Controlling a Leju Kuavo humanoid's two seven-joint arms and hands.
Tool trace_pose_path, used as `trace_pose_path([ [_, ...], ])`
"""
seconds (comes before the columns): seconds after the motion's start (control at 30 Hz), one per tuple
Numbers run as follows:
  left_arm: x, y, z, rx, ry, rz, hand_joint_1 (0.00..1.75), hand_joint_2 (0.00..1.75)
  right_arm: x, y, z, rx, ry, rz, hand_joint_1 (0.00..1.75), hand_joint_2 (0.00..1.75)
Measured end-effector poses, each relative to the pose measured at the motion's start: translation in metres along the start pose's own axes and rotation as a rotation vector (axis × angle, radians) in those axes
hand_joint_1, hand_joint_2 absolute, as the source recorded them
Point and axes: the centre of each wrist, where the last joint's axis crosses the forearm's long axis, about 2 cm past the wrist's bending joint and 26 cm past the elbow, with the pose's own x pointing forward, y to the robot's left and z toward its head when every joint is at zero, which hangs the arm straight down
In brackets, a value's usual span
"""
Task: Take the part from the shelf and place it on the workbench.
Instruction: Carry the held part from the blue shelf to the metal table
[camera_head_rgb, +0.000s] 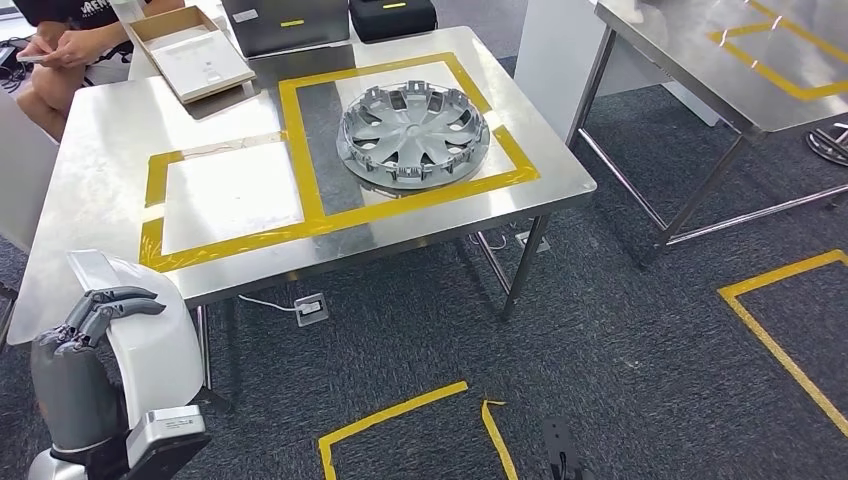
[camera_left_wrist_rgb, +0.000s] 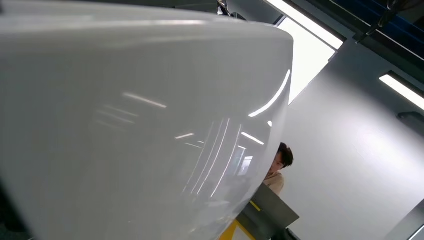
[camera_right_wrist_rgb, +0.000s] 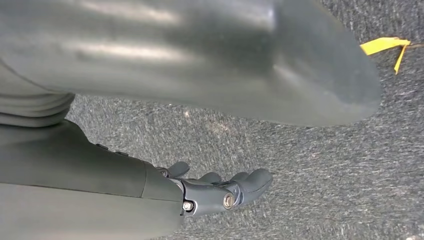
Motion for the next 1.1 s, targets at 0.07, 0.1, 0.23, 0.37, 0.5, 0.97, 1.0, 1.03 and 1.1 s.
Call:
trace_pose_path([
  [0.07,0.000,0.000,0.000,0.001,-0.001,0.000,1.75,1.75,0.001,0.000,0.000,0.001,-0.002,-0.001,0.00,0.00],
  [0.1,0.000,0.000,0.000,0.001,-0.001,-0.001,1.75,1.75,0.002,0.001,0.000,0.002,-0.003,-0.001,0.00,0.00],
  [0.23,0.000,0.001,0.001,0.004,-0.006,-0.003,1.75,1.75,0.002,0.001,-0.001,0.002,0.000,-0.001,0.00,0.00],
  [0.37,-0.001,0.003,0.002,0.002,-0.012,-0.006,1.75,1.75,0.002,0.001,-0.001,0.003,0.002,-0.001,0.00,0.00],
  [0.5,0.000,0.004,0.004,0.002,-0.014,-0.008,1.75,1.75,0.002,0.001,-0.001,0.007,0.002,-0.001,0.00,0.00],
  [0.97,-0.002,0.009,0.012,-0.013,-0.017,-0.013,1.75,1.75,0.002,0.001,-0.001,0.012,-0.002,0.000,0.00,0.00],
  [1.0,-0.002,0.009,0.012,-0.012,-0.019,-0.012,1.75,1.75,0.003,0.001,-0.001,0.012,-0.002,0.000,0.00,0.00],
  [1.03,-0.002,0.010,0.011,-0.010,-0.021,-0.012,1.75,1.75,0.003,0.001,-0.001,0.011,-0.003,0.001,0.00,0.00],
  [1.1,-0.002,0.011,0.010,-0.007,-0.025,-0.010,1.75,1.75,0.003,0.001,-0.001,0.011,-0.003,0.003,0.00,0.00],
])
